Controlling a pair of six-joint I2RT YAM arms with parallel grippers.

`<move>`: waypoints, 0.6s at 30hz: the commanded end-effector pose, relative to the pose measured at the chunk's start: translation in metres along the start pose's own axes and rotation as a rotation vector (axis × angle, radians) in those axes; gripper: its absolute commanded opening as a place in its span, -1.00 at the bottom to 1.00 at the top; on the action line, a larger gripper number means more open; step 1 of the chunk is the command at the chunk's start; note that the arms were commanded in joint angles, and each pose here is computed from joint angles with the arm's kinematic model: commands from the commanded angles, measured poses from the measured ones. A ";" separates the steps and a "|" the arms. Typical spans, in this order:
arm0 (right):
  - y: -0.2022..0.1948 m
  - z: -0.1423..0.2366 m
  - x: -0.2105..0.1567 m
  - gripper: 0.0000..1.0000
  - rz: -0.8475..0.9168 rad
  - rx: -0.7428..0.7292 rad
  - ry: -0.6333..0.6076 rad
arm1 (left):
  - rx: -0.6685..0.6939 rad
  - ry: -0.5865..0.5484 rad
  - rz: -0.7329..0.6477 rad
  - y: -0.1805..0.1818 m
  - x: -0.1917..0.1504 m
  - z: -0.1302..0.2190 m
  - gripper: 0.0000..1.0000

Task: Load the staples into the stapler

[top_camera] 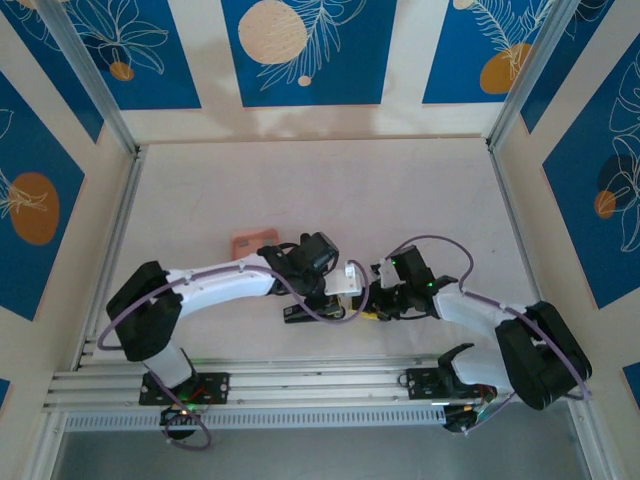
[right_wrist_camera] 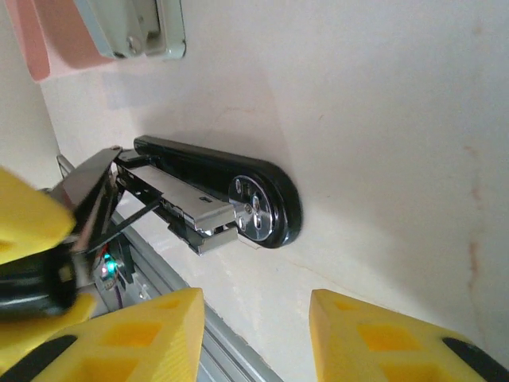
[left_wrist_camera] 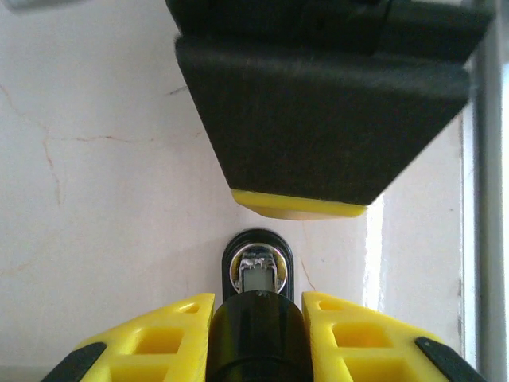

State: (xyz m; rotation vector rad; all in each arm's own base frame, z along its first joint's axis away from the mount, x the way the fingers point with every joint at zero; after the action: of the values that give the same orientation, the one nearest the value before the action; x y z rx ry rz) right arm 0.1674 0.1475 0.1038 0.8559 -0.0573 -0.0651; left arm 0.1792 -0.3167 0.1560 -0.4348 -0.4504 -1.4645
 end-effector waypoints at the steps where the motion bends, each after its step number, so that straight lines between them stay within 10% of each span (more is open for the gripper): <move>1: -0.009 0.009 -0.007 -0.17 -0.045 -0.051 -0.008 | -0.026 0.015 -0.008 -0.001 0.007 -0.015 -0.81; 18: -0.010 0.025 -0.007 -0.15 -0.061 -0.051 -0.055 | -0.105 0.193 0.011 -0.006 -0.011 -0.071 -0.78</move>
State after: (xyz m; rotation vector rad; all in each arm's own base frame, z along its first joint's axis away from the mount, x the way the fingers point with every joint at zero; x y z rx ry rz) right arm 0.1610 0.1234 0.1099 0.7920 -0.0841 -0.1637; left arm 0.1849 -0.3474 0.1170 -0.3921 -0.3214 -1.4910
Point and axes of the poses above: each hand's point on the last joint's axis, 136 mm out from that joint toward the fingers, its own z axis back along the fingers, its own y axis along the line the jaws close on, x = y × z, the point moved 8 cm from there along z, back along the fingers
